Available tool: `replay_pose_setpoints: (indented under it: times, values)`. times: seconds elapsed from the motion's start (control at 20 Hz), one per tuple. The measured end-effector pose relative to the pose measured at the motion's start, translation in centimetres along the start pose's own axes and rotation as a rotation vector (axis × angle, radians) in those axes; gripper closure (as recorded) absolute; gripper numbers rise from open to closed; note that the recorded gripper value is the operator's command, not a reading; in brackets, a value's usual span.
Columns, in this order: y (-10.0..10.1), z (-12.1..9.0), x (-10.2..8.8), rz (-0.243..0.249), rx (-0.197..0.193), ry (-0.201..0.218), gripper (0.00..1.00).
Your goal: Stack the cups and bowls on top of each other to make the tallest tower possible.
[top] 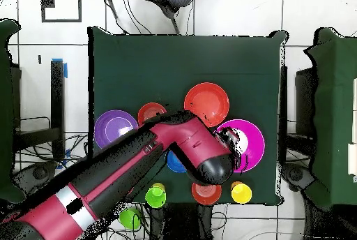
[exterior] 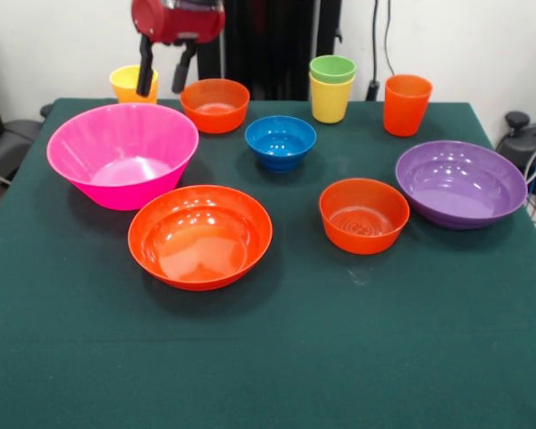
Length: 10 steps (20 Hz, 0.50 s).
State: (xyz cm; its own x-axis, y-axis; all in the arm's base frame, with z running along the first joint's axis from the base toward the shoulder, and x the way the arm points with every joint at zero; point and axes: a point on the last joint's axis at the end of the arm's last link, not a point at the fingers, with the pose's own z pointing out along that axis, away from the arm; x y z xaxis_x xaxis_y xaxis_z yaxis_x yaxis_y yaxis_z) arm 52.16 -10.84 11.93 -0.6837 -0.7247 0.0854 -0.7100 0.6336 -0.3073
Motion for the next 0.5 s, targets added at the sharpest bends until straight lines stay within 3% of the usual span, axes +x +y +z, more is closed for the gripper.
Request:
replay_pose_setpoints:
  times: [0.5]
  values:
    - [1.2,-2.2,1.9,0.034,0.012,-0.013,0.00]
